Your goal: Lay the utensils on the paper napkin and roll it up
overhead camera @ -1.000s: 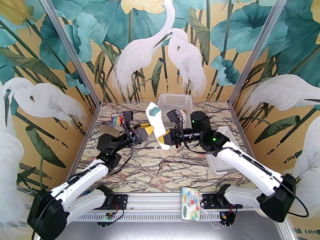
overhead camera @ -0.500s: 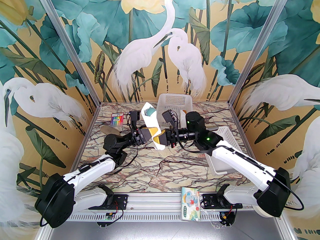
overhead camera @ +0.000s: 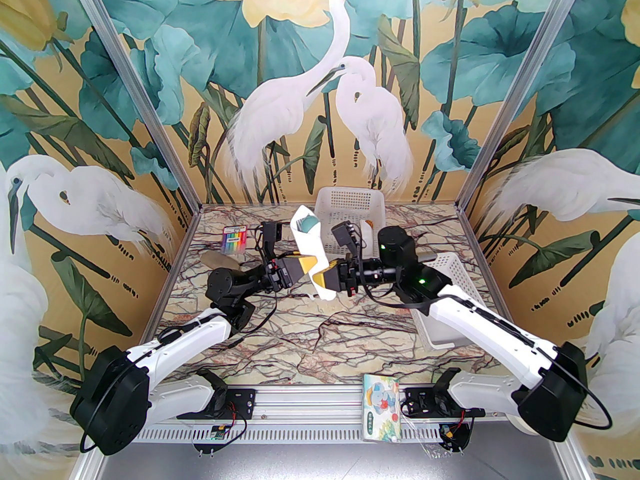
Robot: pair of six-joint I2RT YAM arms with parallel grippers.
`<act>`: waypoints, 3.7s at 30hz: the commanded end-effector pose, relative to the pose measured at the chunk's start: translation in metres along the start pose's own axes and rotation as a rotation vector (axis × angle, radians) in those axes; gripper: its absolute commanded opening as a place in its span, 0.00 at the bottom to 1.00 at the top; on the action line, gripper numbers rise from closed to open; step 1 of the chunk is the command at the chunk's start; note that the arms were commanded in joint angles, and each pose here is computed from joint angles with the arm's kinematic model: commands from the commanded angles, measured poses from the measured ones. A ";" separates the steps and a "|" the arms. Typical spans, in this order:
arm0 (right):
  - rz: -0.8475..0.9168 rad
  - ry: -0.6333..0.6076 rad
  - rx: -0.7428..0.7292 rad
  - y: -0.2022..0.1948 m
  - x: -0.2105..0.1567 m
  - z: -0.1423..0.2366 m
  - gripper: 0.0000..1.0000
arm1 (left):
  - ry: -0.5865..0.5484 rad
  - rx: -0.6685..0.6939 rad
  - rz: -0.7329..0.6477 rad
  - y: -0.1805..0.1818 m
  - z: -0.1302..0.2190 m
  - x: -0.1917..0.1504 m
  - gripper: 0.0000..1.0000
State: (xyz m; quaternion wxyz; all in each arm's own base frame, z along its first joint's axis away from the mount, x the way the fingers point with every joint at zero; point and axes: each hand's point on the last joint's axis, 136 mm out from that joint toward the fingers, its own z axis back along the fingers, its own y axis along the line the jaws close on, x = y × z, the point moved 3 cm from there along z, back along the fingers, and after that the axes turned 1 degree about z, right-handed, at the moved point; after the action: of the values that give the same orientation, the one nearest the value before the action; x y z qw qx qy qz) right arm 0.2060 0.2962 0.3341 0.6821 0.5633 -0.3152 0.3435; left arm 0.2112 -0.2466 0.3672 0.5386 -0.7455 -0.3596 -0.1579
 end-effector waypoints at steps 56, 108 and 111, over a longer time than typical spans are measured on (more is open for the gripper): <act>0.042 -0.199 -0.862 -0.049 -0.024 0.126 0.91 | 0.223 0.323 -0.141 0.086 -0.025 0.059 0.00; -0.755 -0.018 -0.846 -0.352 -0.033 0.138 0.17 | 0.266 0.486 -0.031 0.225 -0.050 0.094 0.00; -0.737 -0.005 -0.848 -0.339 -0.038 0.132 0.10 | 0.260 0.497 -0.022 0.222 -0.047 0.092 0.00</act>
State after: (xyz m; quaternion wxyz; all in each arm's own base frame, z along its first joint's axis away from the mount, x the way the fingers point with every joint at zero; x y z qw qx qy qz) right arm 0.4739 0.1102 0.1206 0.9230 0.3140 -0.2015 -0.0941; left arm 0.4456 -0.2989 0.2790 0.7438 -0.5645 -0.3168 -0.1669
